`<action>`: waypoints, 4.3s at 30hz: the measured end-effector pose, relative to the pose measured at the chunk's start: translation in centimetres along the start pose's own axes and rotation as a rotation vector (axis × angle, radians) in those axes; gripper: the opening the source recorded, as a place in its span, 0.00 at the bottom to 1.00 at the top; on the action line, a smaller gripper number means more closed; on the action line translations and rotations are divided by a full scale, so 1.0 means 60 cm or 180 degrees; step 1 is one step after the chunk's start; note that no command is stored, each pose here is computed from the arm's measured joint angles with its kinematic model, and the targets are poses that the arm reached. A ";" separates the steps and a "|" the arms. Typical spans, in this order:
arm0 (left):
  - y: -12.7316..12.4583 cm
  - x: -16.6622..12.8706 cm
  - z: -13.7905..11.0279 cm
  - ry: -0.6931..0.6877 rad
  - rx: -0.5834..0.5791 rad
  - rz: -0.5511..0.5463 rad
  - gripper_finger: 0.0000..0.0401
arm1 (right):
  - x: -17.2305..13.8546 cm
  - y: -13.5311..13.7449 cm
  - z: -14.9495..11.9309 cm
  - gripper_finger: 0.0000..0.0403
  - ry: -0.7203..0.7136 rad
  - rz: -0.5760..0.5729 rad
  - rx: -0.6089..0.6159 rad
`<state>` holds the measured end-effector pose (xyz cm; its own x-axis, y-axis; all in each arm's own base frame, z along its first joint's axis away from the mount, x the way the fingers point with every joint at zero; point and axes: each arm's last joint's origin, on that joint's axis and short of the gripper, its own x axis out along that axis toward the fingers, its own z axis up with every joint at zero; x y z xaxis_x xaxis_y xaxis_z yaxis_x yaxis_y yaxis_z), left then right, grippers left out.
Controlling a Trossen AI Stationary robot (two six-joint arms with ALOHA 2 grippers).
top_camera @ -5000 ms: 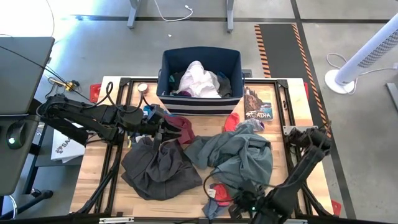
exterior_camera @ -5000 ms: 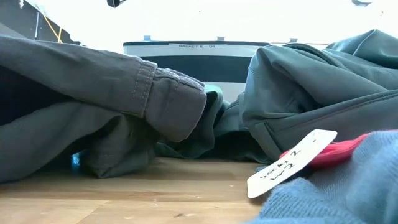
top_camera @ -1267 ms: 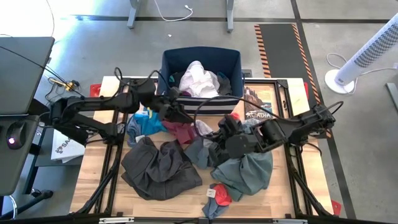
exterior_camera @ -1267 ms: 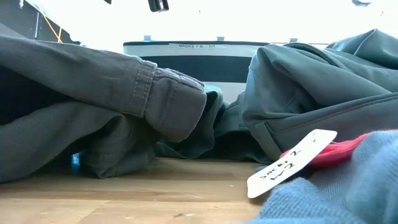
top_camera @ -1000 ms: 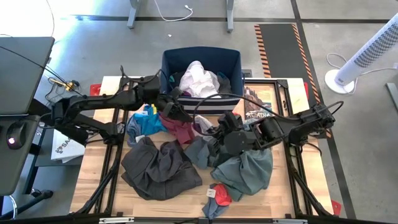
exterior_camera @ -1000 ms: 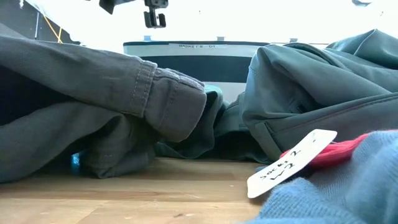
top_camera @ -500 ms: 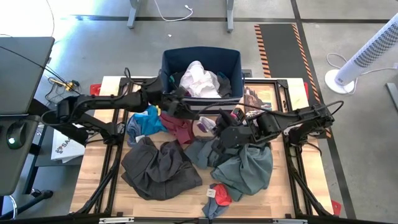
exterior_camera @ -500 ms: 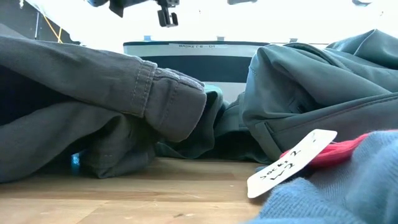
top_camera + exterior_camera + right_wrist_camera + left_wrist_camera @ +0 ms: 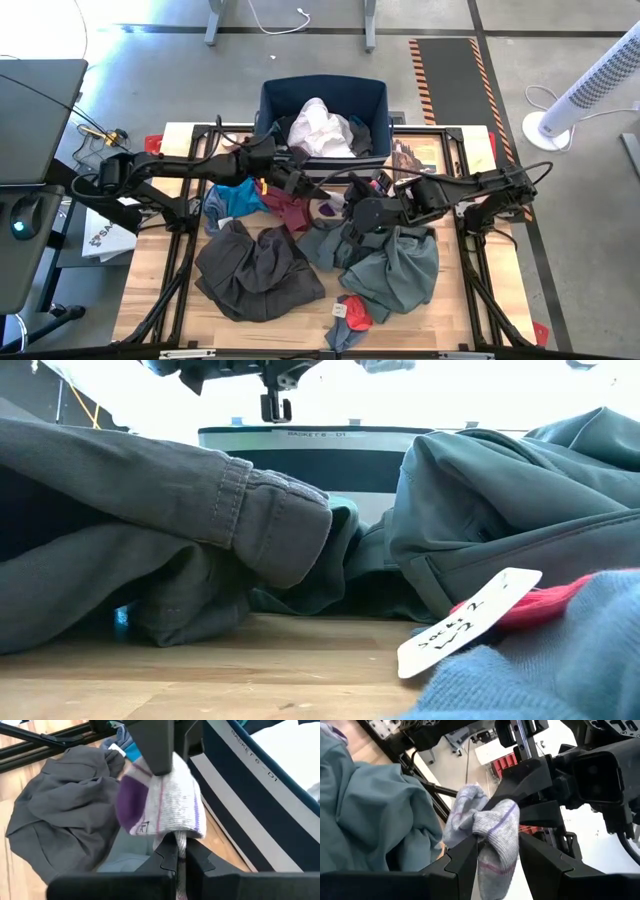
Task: Sort clothes
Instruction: Put the grey sock into the blue laundry bin
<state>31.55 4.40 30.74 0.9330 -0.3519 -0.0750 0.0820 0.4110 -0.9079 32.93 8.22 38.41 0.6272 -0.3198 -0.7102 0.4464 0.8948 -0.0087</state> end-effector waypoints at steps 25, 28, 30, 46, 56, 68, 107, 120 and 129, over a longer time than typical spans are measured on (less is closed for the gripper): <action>-0.007 0.006 -0.010 0.0048 0.0373 -0.0063 0.03 | 0.000 0.005 0.007 0.00 -0.0086 0.0145 0.0070; -0.009 0.006 -0.009 0.0024 0.0422 -0.0106 0.02 | 0.000 0.006 0.006 0.00 -0.0073 0.0164 0.0078; -0.012 0.006 -0.007 -0.0003 0.0451 -0.0150 0.01 | 0.000 0.006 0.006 0.02 -0.0066 0.0177 0.0080; -0.013 -0.008 0.011 -0.0209 0.0490 -0.0138 0.00 | -0.035 -0.010 0.002 0.28 0.0096 0.0221 0.0191; -0.034 -0.062 0.079 -0.0662 0.0514 -0.0176 0.00 | -0.100 -0.020 -0.030 0.28 0.0000 -0.0097 0.0341; -0.065 -0.151 0.182 -0.0998 0.1117 0.0723 0.00 | -0.118 -0.034 -0.065 0.28 0.0006 -0.0765 0.0799; 0.082 0.005 0.345 -0.0284 0.2067 0.2660 0.00 | -0.080 -0.100 -0.162 0.28 -0.0488 -0.0725 0.1513; 0.070 0.044 0.316 -0.0098 0.2607 0.3030 0.39 | -0.073 -0.109 -0.159 0.28 -0.0197 -0.0646 0.1788; 0.019 0.025 0.308 -0.0339 0.2591 0.3210 0.49 | -0.058 -0.146 -0.160 0.28 0.0436 -0.0897 0.2125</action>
<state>39.51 19.86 37.19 0.7278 0.4622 -0.5067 -0.5150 0.8562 0.0412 20.70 4.52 34.18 0.3654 -0.4288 -0.8262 0.8998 0.3902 0.1953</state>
